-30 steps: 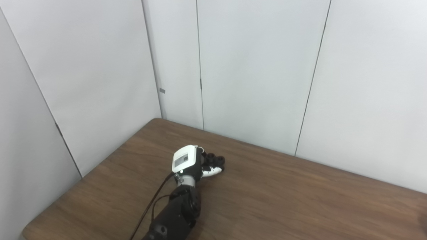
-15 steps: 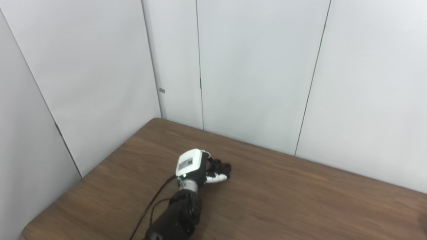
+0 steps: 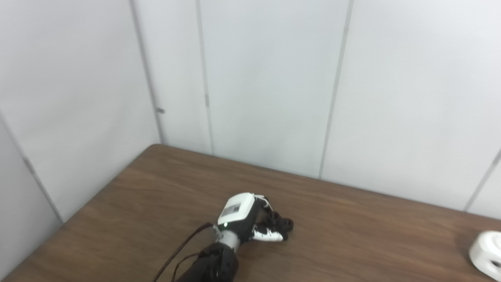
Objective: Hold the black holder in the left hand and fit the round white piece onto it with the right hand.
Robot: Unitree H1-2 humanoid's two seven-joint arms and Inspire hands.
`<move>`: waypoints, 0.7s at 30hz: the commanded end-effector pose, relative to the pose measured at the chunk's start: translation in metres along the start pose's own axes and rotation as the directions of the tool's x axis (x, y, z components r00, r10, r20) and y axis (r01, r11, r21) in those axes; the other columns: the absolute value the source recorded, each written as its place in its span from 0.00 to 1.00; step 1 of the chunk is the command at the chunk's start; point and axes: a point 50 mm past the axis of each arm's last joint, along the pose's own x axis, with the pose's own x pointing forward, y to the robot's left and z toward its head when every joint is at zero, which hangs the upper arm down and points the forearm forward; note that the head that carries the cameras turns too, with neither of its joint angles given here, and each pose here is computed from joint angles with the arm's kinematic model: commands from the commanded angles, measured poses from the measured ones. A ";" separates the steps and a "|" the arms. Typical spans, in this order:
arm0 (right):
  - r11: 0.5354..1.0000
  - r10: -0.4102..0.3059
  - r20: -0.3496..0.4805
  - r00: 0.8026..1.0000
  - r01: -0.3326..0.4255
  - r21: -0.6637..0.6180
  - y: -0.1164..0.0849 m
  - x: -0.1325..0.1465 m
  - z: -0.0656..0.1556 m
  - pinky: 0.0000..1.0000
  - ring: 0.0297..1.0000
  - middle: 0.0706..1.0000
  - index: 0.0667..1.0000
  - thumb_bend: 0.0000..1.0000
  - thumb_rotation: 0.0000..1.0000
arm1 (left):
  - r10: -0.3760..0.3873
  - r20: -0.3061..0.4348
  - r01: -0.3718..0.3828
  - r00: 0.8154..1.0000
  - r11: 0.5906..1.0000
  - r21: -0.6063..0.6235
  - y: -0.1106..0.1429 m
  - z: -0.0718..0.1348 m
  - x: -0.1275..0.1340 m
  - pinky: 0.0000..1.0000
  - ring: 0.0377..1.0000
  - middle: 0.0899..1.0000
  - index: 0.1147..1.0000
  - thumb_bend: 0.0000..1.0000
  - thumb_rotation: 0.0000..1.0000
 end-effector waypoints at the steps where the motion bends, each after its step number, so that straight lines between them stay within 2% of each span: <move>1: 1.000 0.015 0.017 1.000 -0.015 0.012 0.005 -0.004 0.002 0.79 0.88 0.88 0.81 0.56 0.85 | -0.009 0.115 0.010 0.993 1.000 -0.006 -0.002 0.023 -0.002 1.00 0.92 0.83 0.41 0.52 0.05; 3: 0.999 0.026 0.011 1.000 -0.027 0.029 0.006 -0.004 0.002 0.85 0.91 0.91 0.83 0.58 0.86 | -0.030 0.162 0.032 0.986 0.999 -0.012 -0.010 0.031 -0.006 1.00 0.93 0.83 0.41 0.52 0.05; 5: 0.999 0.027 -0.002 1.000 -0.027 0.031 0.007 -0.005 0.003 0.87 0.93 0.93 0.84 0.64 0.86 | -0.050 0.214 0.054 0.976 0.998 -0.014 -0.020 0.039 -0.010 1.00 0.92 0.83 0.41 0.52 0.05; 7: 0.999 0.031 -0.008 0.999 -0.031 0.034 0.008 -0.007 0.003 0.85 0.92 0.94 0.82 0.69 0.84 | -0.064 0.257 0.067 0.964 0.998 -0.002 -0.029 0.047 -0.015 0.99 0.90 0.82 0.41 0.52 0.05; 10: 0.999 0.044 -0.007 0.999 -0.044 0.029 0.010 -0.010 0.004 0.82 0.89 0.91 0.80 0.71 0.81 | -0.087 0.311 0.086 0.946 0.996 0.019 -0.041 0.058 -0.021 0.94 0.88 0.81 0.41 0.52 0.05; 15: 0.999 0.053 -0.014 0.999 -0.053 0.013 0.013 -0.017 0.008 0.79 0.88 0.89 0.78 0.67 0.78 | -0.149 0.354 0.145 0.923 0.989 0.038 -0.054 0.071 -0.031 0.95 0.90 0.82 0.41 0.52 0.05; 21: 0.998 0.055 -0.015 0.998 -0.055 -0.007 0.019 -0.022 0.012 0.77 0.87 0.87 0.77 0.69 0.75 | -0.187 0.380 0.179 0.906 0.982 0.056 -0.059 0.076 -0.039 0.94 0.90 0.82 0.41 0.52 0.06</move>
